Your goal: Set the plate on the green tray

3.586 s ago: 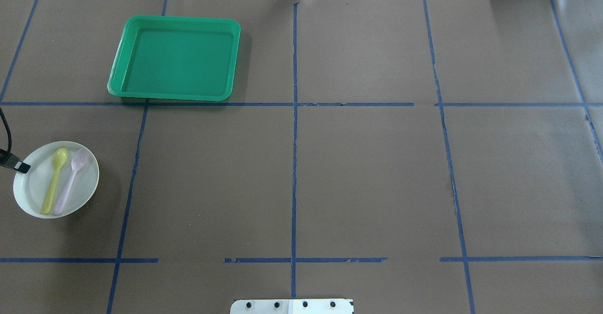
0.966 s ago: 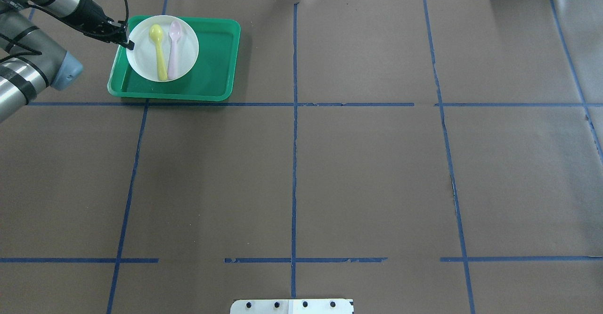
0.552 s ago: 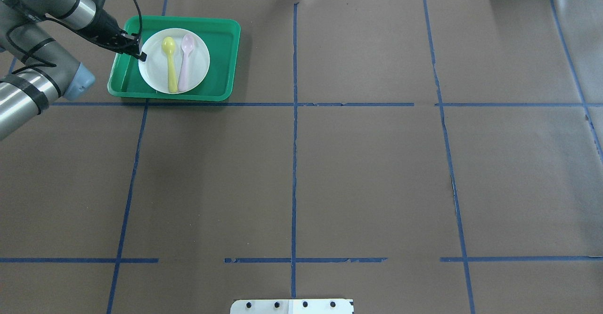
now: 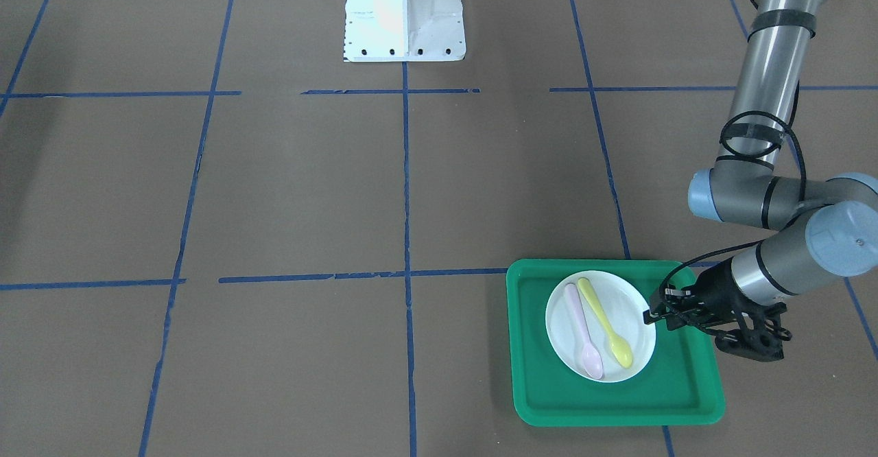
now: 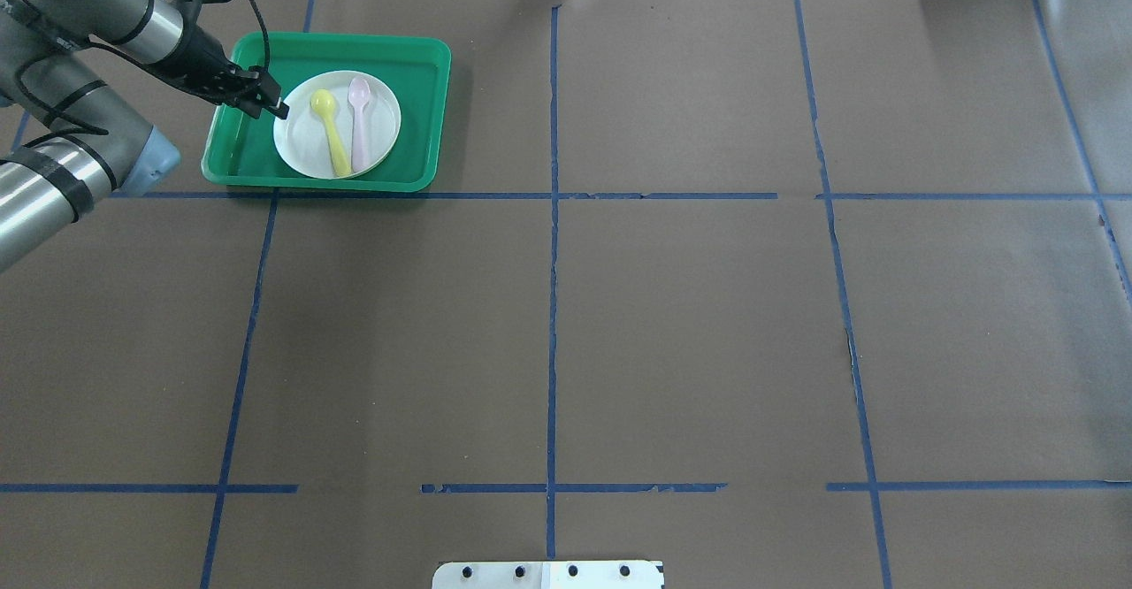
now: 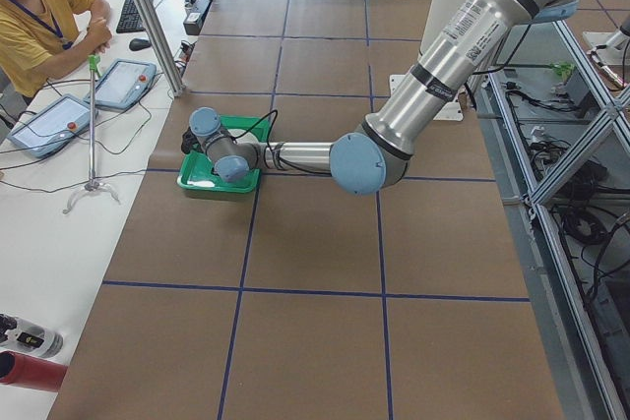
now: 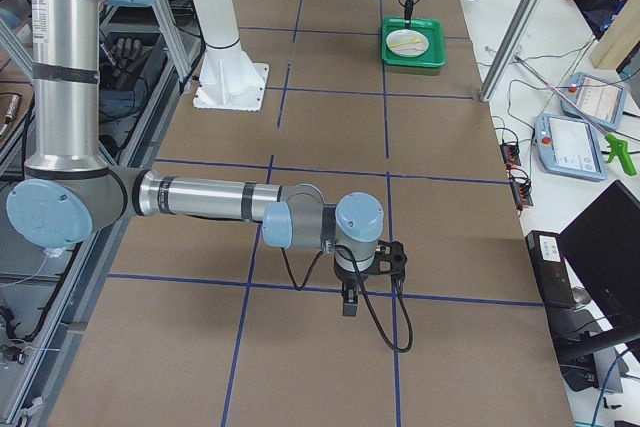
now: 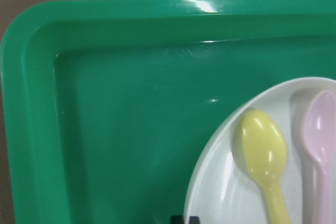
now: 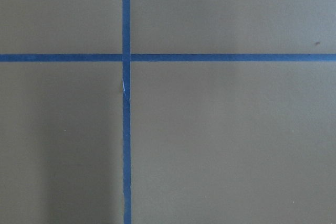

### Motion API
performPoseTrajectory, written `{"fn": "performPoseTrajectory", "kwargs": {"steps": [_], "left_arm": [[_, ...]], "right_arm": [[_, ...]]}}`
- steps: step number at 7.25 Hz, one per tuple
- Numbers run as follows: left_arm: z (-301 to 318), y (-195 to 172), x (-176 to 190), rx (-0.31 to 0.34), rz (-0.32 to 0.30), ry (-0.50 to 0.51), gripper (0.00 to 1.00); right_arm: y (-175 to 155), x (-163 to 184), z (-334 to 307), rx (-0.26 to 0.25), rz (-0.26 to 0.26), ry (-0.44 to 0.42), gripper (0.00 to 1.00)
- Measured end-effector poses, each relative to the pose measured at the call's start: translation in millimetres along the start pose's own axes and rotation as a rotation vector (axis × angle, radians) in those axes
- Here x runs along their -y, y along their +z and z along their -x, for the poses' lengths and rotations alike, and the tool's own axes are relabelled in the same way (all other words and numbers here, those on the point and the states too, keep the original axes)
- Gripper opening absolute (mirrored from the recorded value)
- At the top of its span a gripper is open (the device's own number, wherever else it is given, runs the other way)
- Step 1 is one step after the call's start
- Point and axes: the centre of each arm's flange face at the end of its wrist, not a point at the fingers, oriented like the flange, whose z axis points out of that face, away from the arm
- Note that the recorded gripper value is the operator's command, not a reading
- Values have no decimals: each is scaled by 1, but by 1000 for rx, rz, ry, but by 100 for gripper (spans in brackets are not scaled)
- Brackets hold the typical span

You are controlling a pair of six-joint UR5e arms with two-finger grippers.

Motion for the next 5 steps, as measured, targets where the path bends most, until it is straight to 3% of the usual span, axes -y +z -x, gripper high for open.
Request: {"fn": "performPoseTrajectory", "kwargs": {"steps": [2, 5], "left_arm": [[27, -19, -14, 10, -11, -23, 100], [102, -105, -73, 29, 19, -82, 100]], "right_arm": [[0, 0, 0, 0, 0, 0, 100], [0, 0, 0, 0, 0, 0, 100]]}}
